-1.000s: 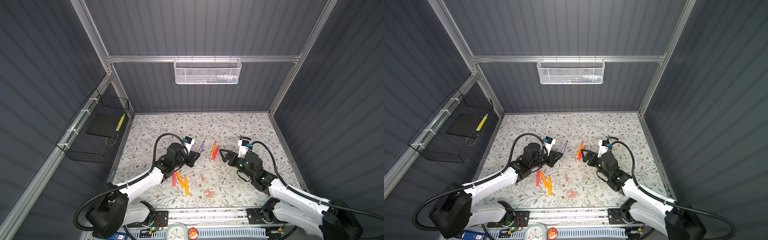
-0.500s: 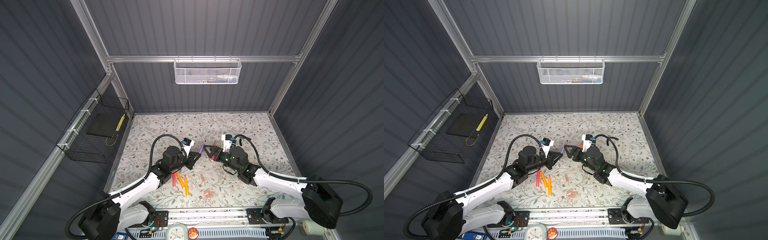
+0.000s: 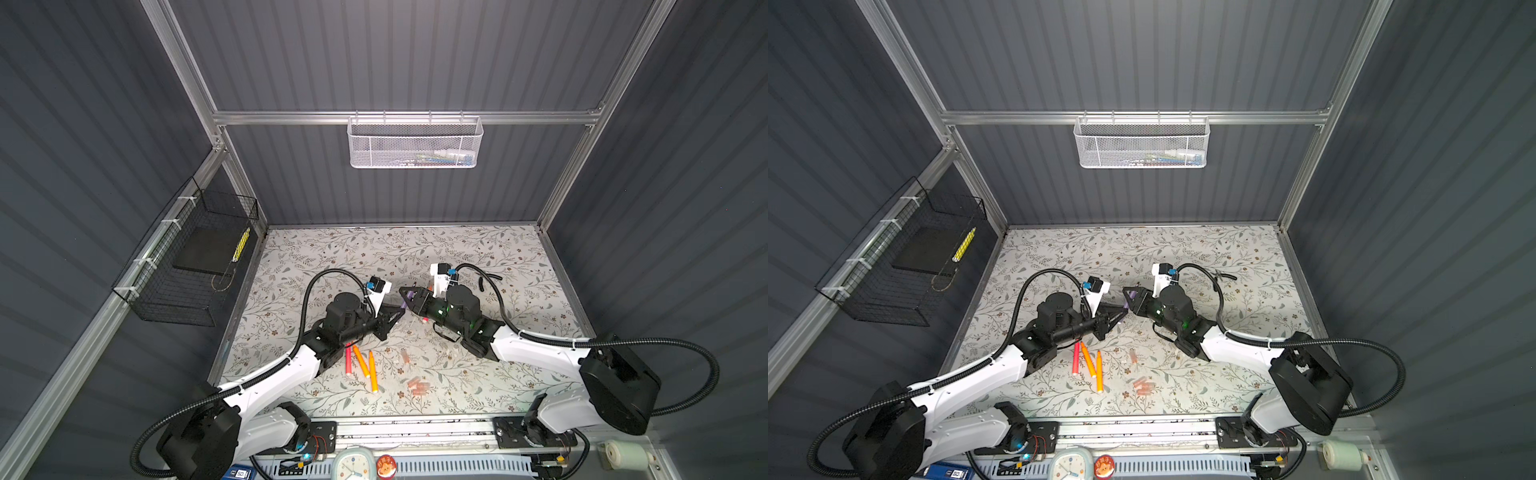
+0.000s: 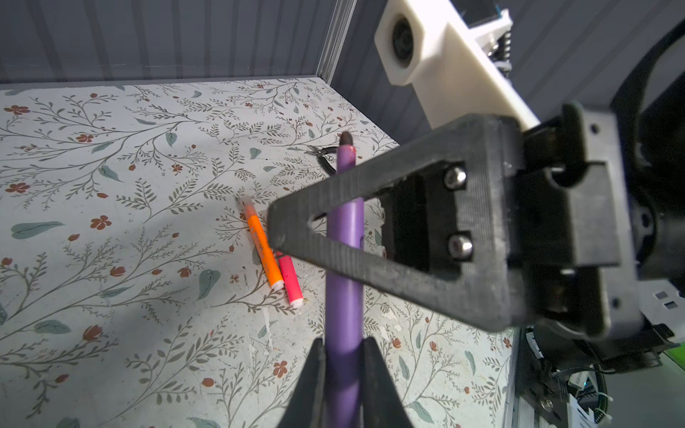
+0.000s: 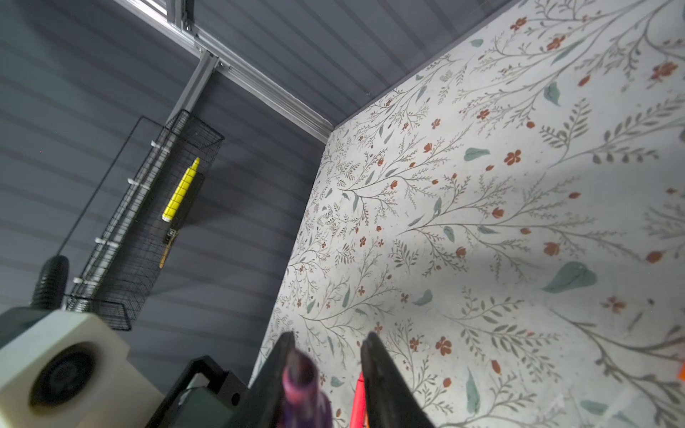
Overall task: Insert the pens into the pen caps
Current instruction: 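Close the right gripper near the purple marker tip while the left gripper holds it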
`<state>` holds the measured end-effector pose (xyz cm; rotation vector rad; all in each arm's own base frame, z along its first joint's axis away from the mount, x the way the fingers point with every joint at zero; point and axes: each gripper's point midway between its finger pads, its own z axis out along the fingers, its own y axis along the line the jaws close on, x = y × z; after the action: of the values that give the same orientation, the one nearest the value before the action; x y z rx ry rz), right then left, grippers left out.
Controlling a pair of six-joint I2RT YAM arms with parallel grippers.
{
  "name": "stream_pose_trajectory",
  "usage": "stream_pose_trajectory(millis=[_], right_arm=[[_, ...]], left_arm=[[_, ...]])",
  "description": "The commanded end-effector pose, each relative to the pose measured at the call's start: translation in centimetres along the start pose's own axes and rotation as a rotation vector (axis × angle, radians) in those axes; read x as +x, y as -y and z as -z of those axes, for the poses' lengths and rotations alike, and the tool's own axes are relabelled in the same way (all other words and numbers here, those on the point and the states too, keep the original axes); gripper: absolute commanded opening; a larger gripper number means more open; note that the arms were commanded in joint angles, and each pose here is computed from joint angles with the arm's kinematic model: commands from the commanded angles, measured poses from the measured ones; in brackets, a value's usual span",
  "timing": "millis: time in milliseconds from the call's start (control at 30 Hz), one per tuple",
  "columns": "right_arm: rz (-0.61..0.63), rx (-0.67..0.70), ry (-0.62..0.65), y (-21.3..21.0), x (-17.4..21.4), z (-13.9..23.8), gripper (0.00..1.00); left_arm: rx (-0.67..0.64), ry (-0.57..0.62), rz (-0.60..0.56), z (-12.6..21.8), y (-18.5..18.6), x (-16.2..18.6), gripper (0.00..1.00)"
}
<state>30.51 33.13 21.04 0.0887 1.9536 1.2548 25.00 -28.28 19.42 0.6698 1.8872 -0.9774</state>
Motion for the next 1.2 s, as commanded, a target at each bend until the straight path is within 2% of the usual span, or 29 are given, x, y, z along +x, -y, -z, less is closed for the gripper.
stream_pose_trajectory(millis=[0,67,233,300,500,567,667,733,867,967,1067,1167], right_arm=[[-0.008,-0.018,-0.004,-0.8,-0.1,-0.3,0.19],[-0.017,-0.027,-0.003,-0.7,0.2,-0.3,0.14],[-0.017,-0.033,-0.003,-1.2,0.2,0.0,0.09],[-0.009,-0.040,-0.002,-1.6,0.2,0.1,0.07],[-0.003,-0.058,0.001,-2.5,0.7,0.1,0.05],[0.000,-0.058,-0.002,-2.6,0.8,0.0,0.04],[0.006,-0.049,-0.007,-2.6,0.9,-0.2,0.04],[0.011,-0.040,0.001,-2.4,0.8,-0.1,0.05],[0.003,-0.036,0.020,-2.0,0.6,0.2,0.07],[0.004,-0.039,0.020,-2.2,0.6,0.2,0.14],[0.020,-0.032,0.019,-2.3,0.4,0.3,0.33],[0.045,0.000,0.027,-1.8,0.2,0.9,0.46]], left_arm=[[0.032,-0.018,-0.028,-0.2,0.6,0.6,0.00],[0.031,-0.025,-0.021,-0.4,0.5,0.8,0.03],[0.022,-0.033,-0.022,-0.7,0.2,0.8,0.27],[0.031,-0.039,-0.025,-0.9,0.3,1.0,0.34],[0.039,-0.059,-0.011,-1.8,0.0,1.6,0.43],[0.049,-0.059,-0.011,-1.9,0.2,1.3,0.39],[0.029,-0.044,-0.014,-1.9,0.0,0.9,0.09],[0.010,-0.047,-0.010,-1.9,-0.4,1.0,0.01],[-0.043,-0.056,-0.004,-2.1,-1.4,1.3,0.00],[-0.060,-0.057,-0.002,-2.0,-1.6,1.1,0.00],[-0.094,-0.042,-0.005,-1.8,-2.1,0.7,0.00],[-0.145,-0.048,-0.001,-1.5,-2.9,1.0,0.00]])
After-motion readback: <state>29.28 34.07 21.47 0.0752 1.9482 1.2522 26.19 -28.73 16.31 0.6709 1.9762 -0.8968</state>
